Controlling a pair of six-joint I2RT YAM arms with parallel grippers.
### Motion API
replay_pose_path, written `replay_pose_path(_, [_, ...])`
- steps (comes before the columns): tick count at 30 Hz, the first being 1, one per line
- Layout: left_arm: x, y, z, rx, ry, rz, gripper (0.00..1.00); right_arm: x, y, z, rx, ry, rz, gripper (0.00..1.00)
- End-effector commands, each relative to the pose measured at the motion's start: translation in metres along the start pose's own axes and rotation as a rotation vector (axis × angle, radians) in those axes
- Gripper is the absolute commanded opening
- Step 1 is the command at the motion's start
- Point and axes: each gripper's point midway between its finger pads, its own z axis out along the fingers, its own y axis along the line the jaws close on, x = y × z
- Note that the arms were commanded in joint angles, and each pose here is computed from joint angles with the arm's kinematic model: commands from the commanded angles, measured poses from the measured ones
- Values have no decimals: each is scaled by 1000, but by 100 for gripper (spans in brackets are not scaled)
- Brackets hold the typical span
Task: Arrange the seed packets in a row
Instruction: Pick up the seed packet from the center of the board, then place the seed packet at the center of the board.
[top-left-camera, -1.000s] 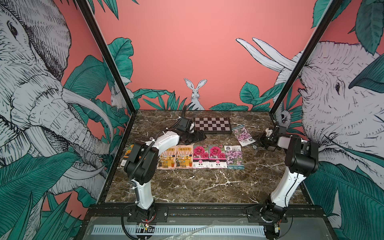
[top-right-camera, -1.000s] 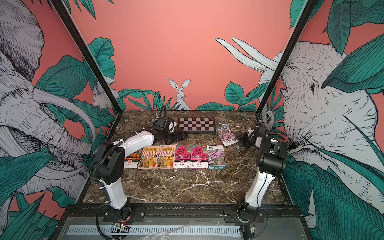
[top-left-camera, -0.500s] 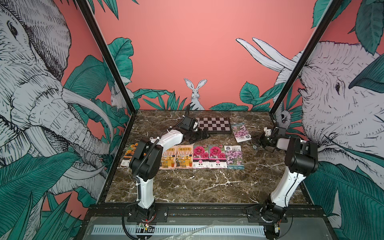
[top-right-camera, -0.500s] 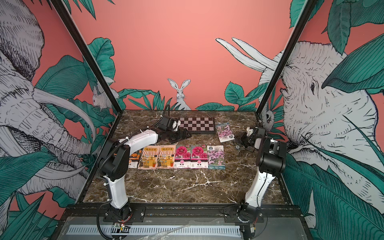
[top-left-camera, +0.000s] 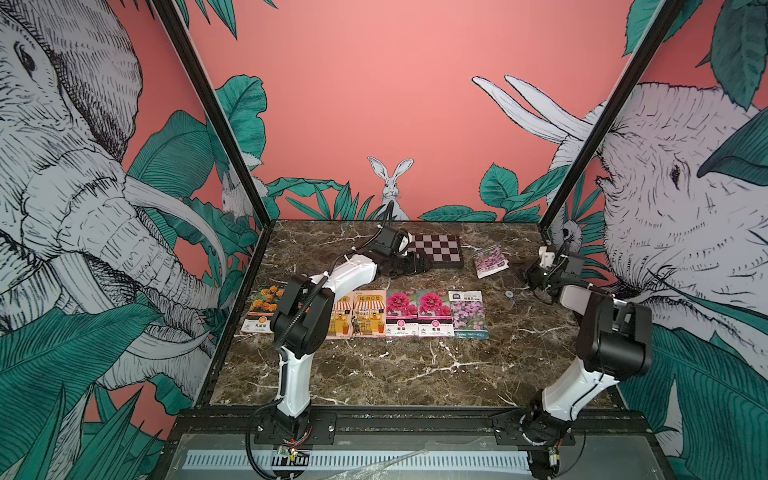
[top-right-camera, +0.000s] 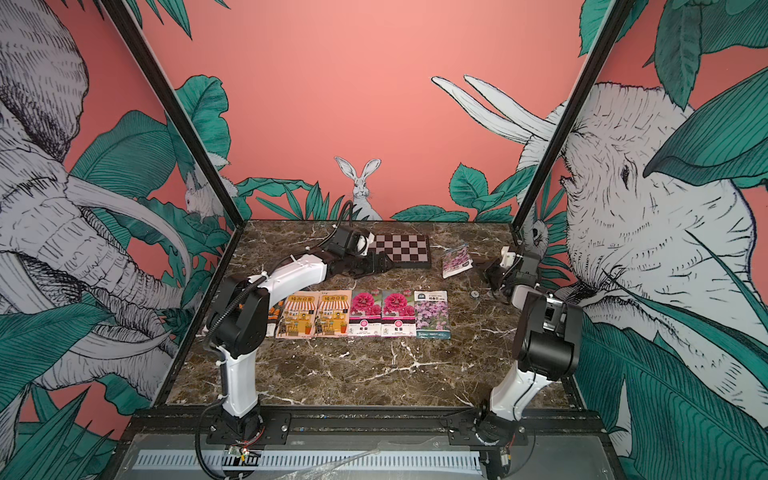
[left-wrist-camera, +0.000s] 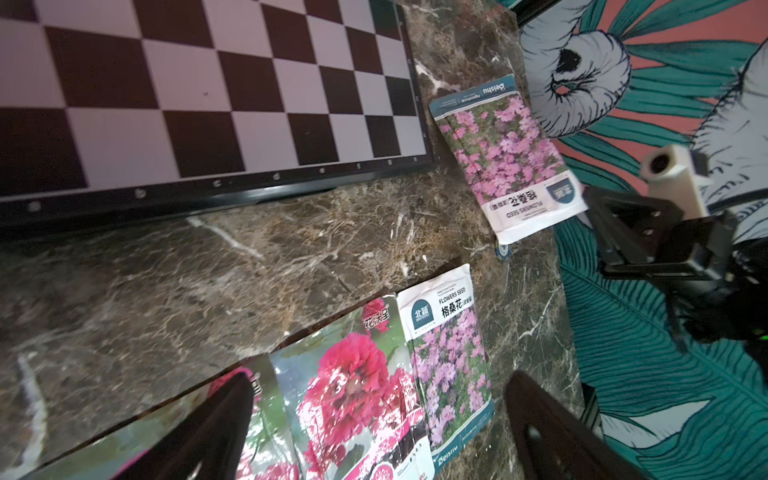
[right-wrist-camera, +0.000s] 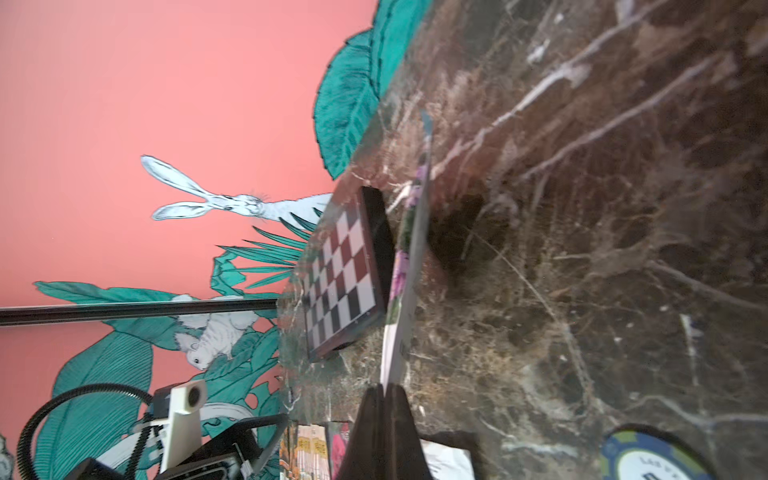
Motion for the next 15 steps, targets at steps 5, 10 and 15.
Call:
replay_pose_path(5, [-13, -57, 28, -19, -72, 413, 95, 4, 28, -13, -52, -43, 88, 0])
replay_pose_path(10, [-10, -92, 41, -2, -119, 648, 93, 6, 60, -22, -67, -58, 65, 0])
replay_pose_path(15, [-1, -119, 48, 12, -158, 791, 93, 14, 86, -24, -69, -56, 53, 0])
